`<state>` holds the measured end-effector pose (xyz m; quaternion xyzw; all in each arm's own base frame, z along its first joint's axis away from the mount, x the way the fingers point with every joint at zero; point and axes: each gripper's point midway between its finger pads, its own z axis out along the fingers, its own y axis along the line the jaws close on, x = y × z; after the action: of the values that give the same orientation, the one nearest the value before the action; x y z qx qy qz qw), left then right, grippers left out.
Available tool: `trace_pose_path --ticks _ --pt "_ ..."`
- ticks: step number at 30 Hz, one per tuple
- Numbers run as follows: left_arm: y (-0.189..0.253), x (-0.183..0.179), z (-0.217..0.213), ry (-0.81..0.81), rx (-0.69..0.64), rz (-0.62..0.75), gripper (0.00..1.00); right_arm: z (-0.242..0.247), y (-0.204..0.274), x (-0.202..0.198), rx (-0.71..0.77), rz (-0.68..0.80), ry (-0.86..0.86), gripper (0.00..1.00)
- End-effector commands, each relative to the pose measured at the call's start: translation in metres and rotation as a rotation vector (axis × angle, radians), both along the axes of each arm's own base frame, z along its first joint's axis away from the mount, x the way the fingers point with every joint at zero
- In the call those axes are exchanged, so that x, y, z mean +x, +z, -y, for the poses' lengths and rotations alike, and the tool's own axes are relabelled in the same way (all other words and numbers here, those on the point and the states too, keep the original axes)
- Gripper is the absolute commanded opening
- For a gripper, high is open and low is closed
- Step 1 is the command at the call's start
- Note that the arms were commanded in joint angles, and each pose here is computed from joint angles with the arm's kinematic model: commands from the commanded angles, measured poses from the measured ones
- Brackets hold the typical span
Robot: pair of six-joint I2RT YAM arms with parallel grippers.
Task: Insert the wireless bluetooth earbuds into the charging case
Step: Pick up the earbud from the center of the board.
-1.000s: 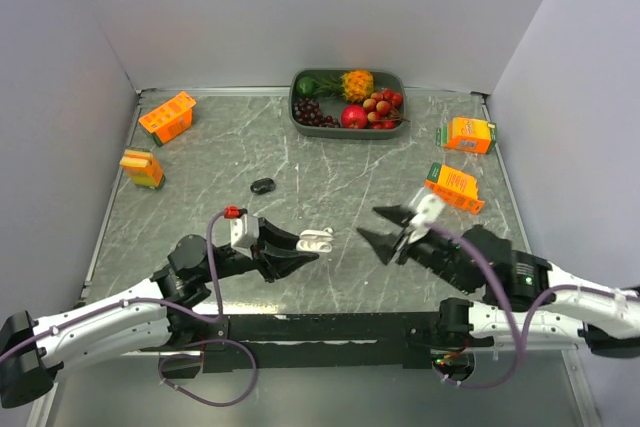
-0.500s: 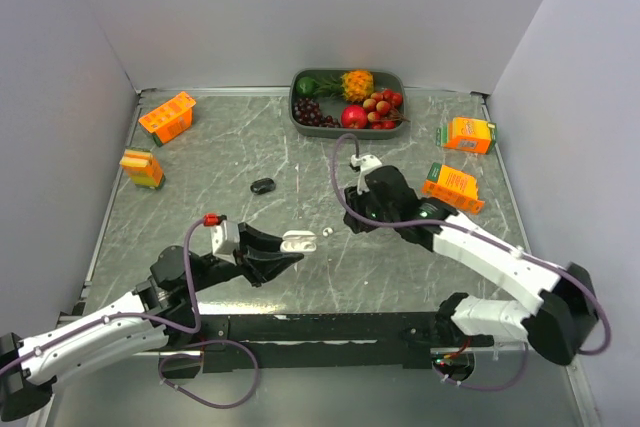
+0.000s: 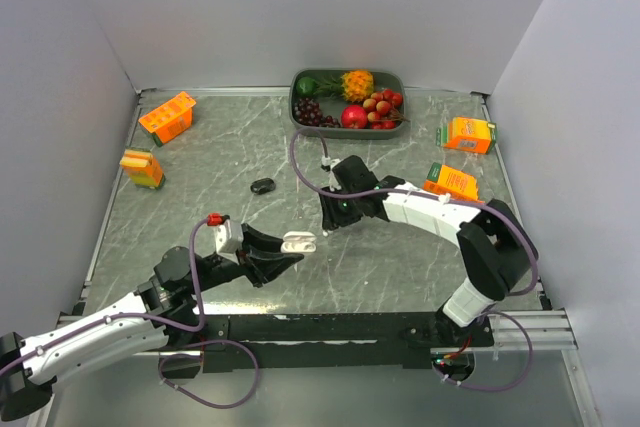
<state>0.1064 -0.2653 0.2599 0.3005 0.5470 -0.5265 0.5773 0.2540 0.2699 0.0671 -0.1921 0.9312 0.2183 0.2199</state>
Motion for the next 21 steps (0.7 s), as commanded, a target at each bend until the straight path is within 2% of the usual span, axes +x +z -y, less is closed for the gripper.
trace_pose_path --ticks 1,10,21 --pt "0.014 0.0 -0.004 0.015 -0.053 0.011 0.01 -0.012 0.01 0.027 0.015 0.052 -0.008 0.47" --pt "0.012 0.001 -0.002 0.012 -0.039 0.006 0.01 -0.004 -0.013 0.038 -0.024 0.033 -0.047 0.45" --pt "0.012 0.001 -0.003 0.018 -0.038 0.004 0.01 -0.014 -0.024 0.037 0.014 -0.013 -0.025 0.39"
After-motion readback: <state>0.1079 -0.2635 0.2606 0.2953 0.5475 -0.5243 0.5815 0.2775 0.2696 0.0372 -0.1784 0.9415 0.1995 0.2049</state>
